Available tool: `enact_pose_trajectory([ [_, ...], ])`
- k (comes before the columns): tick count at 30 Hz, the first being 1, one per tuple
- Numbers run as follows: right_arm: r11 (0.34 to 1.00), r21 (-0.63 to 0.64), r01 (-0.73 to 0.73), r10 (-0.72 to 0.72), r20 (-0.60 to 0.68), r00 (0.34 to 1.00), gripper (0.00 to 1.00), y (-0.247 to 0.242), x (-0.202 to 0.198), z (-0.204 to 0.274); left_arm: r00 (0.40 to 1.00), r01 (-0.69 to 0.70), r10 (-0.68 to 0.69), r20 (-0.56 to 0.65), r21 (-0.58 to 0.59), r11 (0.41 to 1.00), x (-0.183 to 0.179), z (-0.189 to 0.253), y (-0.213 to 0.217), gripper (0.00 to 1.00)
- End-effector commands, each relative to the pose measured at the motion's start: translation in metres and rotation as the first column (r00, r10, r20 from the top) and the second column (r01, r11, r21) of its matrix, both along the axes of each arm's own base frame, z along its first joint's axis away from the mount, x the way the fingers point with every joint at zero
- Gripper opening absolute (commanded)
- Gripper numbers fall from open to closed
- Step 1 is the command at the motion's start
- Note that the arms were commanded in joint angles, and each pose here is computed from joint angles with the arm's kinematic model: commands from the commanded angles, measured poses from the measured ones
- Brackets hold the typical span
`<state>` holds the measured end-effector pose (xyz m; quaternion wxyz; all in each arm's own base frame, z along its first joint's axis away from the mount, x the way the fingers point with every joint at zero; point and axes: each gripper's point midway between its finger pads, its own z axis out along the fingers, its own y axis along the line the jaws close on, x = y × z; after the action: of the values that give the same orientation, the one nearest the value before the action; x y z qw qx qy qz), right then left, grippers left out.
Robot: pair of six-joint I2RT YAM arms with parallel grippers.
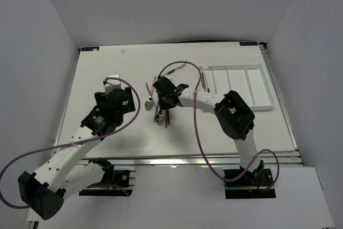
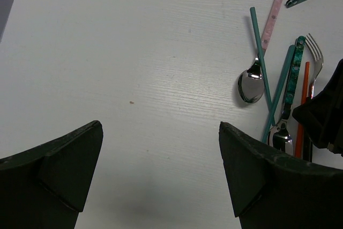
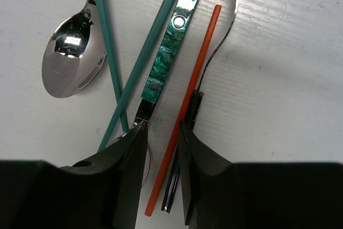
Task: Sort the eating utensils into containers
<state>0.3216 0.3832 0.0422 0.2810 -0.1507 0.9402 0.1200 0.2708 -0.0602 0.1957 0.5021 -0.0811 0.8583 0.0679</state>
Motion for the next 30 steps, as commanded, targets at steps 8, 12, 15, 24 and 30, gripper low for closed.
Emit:
enact_pose_trajectory([
  [8, 1.000, 0.001, 0.030, -0.030, 0.016, 0.999, 0.35, 0.008, 0.006, 0.003, 1.000, -0.015, 0.015, 0.004, 0.002, 1.000, -0.003, -0.001, 0.004, 0.98],
  [12, 0.999, -0.021, 0.030, -0.030, -0.010, 1.000, 0.35, 0.005, 0.003, -0.009, 1.000, -0.015, 0.015, 0.002, 0.002, 1.000, -0.003, -0.001, 0.004, 0.98],
  [15, 0.998, -0.052, 0.044, -0.044, -0.011, 0.999, 0.35, -0.001, 0.004, -0.015, 1.000, -0.013, 0.013, 0.000, 0.004, 1.000, -0.003, -0.002, 0.003, 0.98],
  [24, 0.992, -0.101, 0.078, -0.078, 0.001, 0.997, 0.34, -0.017, 0.002, -0.017, 1.000, -0.010, 0.010, -0.006, 0.006, 1.000, -0.002, -0.003, 0.003, 0.98],
  [30, 0.988, -0.140, 0.069, -0.074, -0.031, 0.997, 0.35, -0.017, 0.000, -0.035, 1.000, -0.009, 0.009, -0.006, 0.006, 1.000, -0.003, -0.003, 0.002, 0.98],
])
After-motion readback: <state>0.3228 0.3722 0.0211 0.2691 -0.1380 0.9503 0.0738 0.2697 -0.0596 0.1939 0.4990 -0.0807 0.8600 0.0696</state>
